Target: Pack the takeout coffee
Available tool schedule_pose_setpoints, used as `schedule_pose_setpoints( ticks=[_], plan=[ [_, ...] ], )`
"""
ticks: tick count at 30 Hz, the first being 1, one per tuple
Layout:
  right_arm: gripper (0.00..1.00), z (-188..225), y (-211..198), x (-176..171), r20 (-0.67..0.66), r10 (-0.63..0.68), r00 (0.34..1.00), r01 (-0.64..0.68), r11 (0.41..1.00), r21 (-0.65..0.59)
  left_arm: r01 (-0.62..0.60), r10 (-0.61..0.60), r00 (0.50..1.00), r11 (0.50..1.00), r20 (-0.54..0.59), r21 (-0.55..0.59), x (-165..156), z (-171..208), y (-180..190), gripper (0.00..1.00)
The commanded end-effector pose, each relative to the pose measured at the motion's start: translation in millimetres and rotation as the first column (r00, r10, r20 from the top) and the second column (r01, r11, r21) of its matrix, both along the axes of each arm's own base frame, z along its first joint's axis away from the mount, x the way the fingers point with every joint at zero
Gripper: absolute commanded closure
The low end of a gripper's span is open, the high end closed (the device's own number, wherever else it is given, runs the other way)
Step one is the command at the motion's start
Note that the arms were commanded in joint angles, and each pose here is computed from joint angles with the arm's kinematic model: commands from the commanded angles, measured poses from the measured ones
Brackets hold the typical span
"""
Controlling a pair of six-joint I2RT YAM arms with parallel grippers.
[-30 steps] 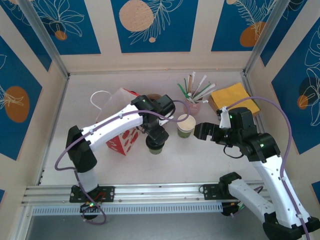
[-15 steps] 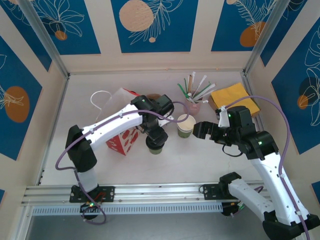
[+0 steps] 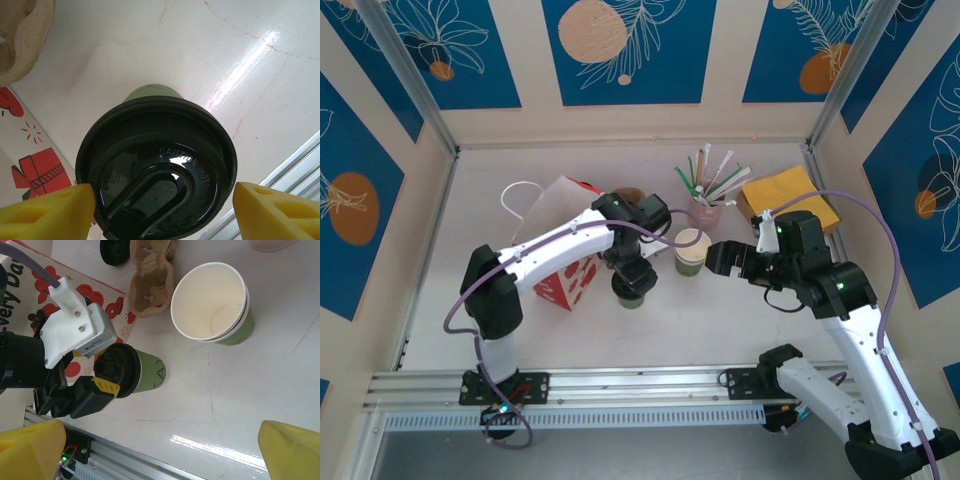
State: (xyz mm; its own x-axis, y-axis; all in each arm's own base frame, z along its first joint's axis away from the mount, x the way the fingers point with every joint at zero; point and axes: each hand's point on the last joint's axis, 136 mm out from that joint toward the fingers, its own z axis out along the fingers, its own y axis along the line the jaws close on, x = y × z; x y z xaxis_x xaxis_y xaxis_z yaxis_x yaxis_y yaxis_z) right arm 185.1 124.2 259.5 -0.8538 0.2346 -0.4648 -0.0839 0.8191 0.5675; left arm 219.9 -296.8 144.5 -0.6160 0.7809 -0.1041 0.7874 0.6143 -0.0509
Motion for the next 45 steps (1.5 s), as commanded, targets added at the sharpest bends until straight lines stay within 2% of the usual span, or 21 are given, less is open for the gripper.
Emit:
schedule_pose_setpoints(
  ticks=[1,12,19,26,45],
  plan=[
    [0.01,3,2,0,-0.006,-0.001,1.0,0.001,1.0,0.017,0.01,-0.01,0.999,1.0,-0.04,0.009,-3,-6,4,0.28],
    [0.01,3,10,-2,-0.008,0.049,0.999,-0.048,0.998,0.042,0.012,-0.01,0.998,0.999,-0.065,0.035,-6,-14,8,0.27],
    [0.01,2,24,-7,-0.03,0.128,0.991,-0.125,0.988,0.096,0.011,-0.007,0.998,0.999,-0.069,0.05,-6,-17,10,0.27],
    [0.01,0,24,-5,-0.032,0.128,0.991,-0.125,0.988,0.089,0.0,0.002,0.999,0.998,-0.045,0.058,1,-15,11,0.22],
    [0.01,-3,23,-1,-0.036,0.119,0.992,-0.116,0.99,0.076,0.002,-0.002,1.0,1.0,-0.029,0.023,5,5,2,0.22]
  ],
)
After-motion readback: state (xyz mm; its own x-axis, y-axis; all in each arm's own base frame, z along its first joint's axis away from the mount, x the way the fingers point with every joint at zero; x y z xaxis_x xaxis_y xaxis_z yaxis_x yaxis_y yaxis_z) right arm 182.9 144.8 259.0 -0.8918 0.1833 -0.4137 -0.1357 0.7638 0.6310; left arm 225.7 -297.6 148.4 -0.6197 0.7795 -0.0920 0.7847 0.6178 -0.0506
